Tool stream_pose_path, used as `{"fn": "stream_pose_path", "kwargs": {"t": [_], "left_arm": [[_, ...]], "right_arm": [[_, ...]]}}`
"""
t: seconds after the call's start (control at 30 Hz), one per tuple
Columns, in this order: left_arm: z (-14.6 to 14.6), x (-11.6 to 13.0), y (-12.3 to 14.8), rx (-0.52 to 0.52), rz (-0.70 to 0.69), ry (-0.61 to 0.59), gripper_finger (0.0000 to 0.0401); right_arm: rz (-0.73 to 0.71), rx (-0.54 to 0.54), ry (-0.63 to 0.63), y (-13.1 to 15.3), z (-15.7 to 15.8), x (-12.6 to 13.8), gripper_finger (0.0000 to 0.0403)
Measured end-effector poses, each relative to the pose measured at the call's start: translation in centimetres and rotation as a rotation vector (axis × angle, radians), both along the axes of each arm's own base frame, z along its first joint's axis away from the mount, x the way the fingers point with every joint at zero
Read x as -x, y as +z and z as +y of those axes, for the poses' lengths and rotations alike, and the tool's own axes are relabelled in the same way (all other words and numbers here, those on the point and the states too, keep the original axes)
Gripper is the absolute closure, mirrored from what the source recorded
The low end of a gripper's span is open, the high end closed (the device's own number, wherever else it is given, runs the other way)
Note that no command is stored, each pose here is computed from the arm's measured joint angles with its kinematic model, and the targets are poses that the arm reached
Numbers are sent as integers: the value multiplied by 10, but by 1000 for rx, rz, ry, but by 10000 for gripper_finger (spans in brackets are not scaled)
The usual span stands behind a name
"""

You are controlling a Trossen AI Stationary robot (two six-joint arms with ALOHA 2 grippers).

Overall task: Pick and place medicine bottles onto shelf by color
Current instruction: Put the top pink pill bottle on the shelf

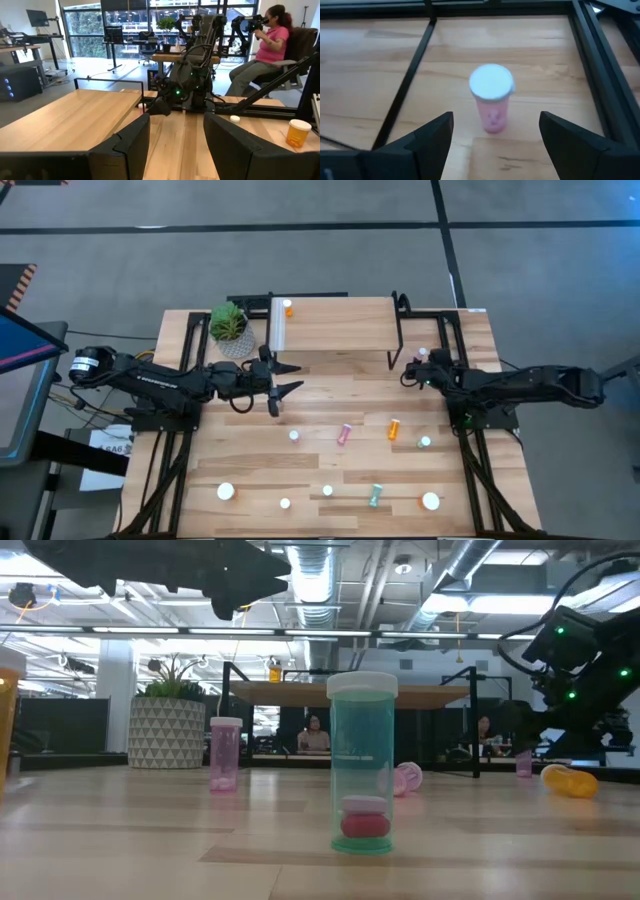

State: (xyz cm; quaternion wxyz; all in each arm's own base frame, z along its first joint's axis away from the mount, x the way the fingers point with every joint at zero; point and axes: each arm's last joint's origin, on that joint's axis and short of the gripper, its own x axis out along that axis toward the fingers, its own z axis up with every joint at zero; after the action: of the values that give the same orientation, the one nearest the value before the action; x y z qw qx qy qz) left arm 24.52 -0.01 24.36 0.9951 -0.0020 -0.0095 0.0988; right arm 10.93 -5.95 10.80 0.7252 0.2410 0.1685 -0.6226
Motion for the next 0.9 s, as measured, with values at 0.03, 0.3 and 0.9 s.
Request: {"fn": "stream_pose_path", "kwargs": {"t": [0.03, 0.3, 0.9], "left_arm": [[0, 0, 0, 0, 0, 0, 227], [0, 0, 0, 0, 0, 0, 227], [0, 0, 0, -6, 5, 0, 227]], "right_arm": [[6, 0, -4, -1, -1, -1, 87], [58, -18, -34, -8, -10, -2, 92], [39, -45, 3, -9, -15, -5, 202]]}}
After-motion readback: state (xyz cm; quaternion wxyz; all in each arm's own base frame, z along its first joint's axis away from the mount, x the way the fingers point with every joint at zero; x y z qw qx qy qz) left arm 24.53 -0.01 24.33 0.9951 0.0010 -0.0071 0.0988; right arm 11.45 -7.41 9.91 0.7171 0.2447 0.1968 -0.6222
